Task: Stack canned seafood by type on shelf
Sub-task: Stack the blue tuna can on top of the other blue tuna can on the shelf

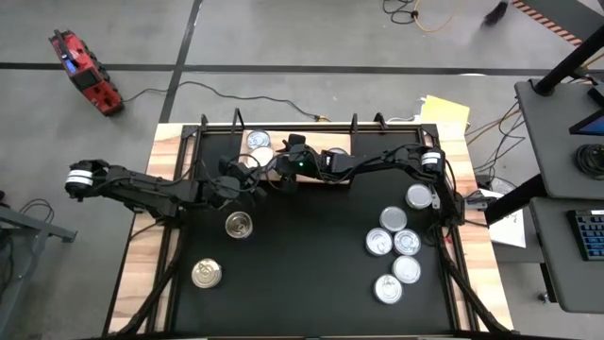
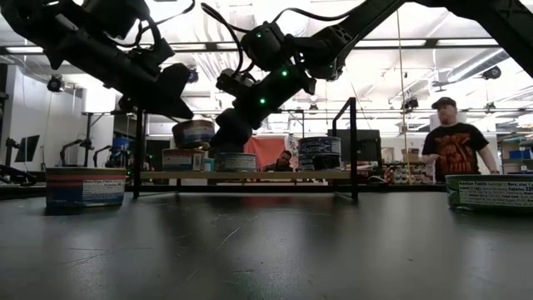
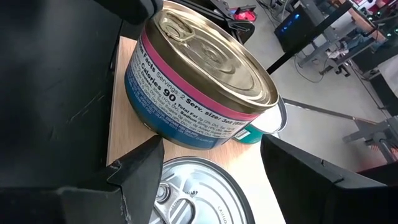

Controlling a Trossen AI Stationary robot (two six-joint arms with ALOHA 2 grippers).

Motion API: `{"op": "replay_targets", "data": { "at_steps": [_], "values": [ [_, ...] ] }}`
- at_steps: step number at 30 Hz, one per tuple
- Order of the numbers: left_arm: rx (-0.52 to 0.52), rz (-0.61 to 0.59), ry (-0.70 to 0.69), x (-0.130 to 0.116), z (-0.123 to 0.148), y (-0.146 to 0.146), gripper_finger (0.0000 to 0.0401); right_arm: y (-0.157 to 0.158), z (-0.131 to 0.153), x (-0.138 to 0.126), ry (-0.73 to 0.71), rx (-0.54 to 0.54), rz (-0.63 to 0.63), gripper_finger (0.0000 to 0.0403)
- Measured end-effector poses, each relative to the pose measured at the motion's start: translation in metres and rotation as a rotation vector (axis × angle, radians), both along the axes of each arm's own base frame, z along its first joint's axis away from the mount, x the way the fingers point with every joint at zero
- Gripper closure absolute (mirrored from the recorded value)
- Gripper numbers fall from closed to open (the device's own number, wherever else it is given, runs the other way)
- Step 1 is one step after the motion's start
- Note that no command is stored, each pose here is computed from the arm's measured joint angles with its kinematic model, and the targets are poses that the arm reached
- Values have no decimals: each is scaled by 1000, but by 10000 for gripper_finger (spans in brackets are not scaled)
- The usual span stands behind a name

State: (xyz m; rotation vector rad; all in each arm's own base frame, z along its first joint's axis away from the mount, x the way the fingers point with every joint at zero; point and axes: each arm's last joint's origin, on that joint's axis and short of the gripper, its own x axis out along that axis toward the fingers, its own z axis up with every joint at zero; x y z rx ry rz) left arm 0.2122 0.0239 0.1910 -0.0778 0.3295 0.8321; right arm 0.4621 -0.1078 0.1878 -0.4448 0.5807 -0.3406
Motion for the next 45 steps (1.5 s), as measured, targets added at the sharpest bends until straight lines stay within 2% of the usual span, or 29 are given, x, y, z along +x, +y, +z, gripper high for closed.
{"op": "replay_targets", "data": {
  "at_steps": [10, 21, 28, 45],
  "values": [
    [-2, -2, -23, 0, 3, 0, 401, 1, 2, 2, -37, 24, 28, 145],
    [18, -38, -110, -12, 24, -6, 401, 1, 3, 2, -47, 15, 37, 145],
    [-4, -177, -195, -22, 42, -10, 401, 1, 4, 2, -47, 6, 42, 145],
    [-3, -186, -168, -29, 43, -10, 401, -1, 8, 4, -84, -35, 58, 174]
  ]
}}
